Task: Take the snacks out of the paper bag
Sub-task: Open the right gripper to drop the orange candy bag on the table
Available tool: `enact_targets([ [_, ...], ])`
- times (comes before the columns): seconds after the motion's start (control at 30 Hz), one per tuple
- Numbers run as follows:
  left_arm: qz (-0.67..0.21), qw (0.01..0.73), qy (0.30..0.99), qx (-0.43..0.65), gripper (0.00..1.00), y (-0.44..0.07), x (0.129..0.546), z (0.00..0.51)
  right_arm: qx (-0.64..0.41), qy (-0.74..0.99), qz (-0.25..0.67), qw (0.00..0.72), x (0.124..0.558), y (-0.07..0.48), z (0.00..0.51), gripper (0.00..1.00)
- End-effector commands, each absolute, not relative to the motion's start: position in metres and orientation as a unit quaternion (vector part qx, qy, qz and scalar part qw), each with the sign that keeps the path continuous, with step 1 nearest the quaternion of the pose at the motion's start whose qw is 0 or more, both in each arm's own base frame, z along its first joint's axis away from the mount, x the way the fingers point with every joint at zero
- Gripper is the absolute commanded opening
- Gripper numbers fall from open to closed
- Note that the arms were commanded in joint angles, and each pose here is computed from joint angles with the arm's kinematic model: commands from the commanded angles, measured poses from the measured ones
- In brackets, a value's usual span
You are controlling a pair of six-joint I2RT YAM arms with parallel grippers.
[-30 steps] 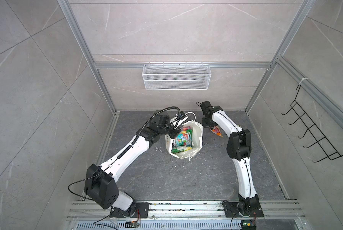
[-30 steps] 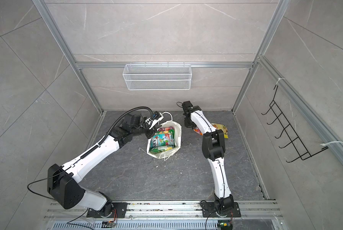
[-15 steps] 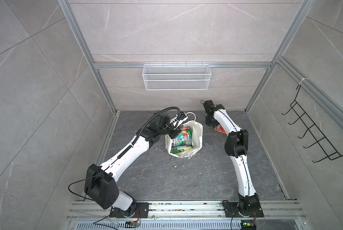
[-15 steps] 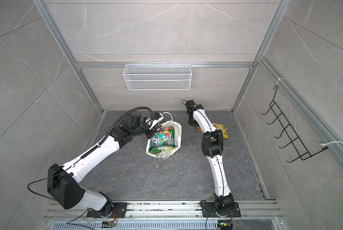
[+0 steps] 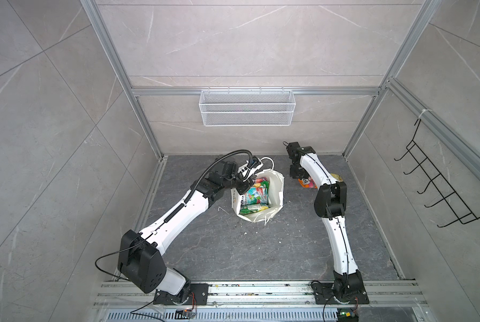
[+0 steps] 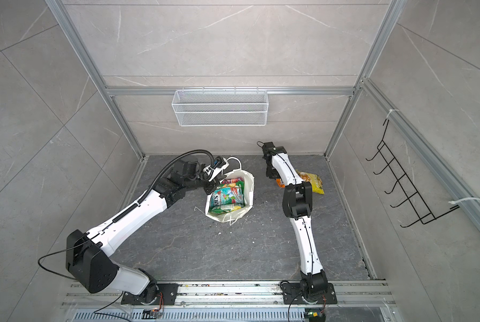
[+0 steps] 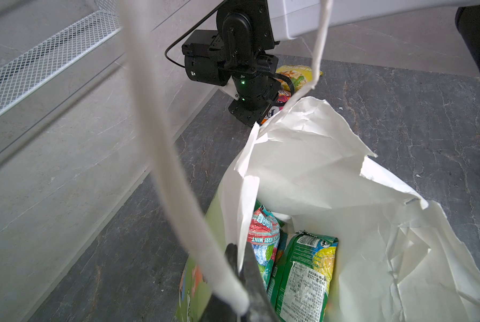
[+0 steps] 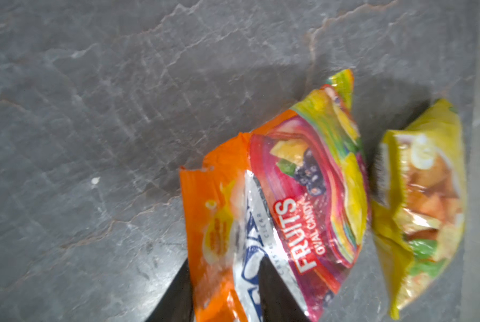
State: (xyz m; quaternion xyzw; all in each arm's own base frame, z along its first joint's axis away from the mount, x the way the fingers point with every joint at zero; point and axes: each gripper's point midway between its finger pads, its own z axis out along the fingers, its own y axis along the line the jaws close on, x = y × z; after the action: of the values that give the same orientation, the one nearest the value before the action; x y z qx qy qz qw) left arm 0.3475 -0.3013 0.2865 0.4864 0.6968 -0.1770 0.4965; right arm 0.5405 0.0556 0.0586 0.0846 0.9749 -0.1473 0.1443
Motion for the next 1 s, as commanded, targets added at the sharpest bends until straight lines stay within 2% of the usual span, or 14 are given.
enact_targets([
  [0.0,-0.19,0.536,0.66,0.491,0.0,-0.307,0.338,0.322,0.091,0.978,-0.089,0.163,0.541,0.075,0.086,0.45],
  [0.07,-0.192,0.532,0.661,0.493,0.0,-0.309,0.339,0.322,0.091,0.979,-0.056,0.173,0.542,0.085,0.099,0.52],
  [0.3,-0.192,0.533,0.661,0.492,0.0,-0.31,0.34,0.326,0.079,0.969,0.042,0.229,0.537,0.109,0.162,0.58],
  [0.47,-0.189,0.531,0.664,0.491,0.0,-0.309,0.342,0.321,0.081,0.957,0.072,0.269,0.527,0.1,0.182,0.56],
  [0.57,-0.192,0.531,0.663,0.492,0.0,-0.31,0.341,0.321,0.101,0.956,0.087,0.263,0.52,0.08,0.168,0.5],
  [0.67,-0.197,0.534,0.659,0.492,0.0,-0.311,0.339,0.323,0.107,0.963,0.052,0.242,0.514,0.056,0.142,0.44],
  [0.97,-0.2,0.528,0.662,0.492,0.0,-0.312,0.34,0.318,0.138,0.971,-0.006,0.197,0.494,0.002,0.094,0.43],
])
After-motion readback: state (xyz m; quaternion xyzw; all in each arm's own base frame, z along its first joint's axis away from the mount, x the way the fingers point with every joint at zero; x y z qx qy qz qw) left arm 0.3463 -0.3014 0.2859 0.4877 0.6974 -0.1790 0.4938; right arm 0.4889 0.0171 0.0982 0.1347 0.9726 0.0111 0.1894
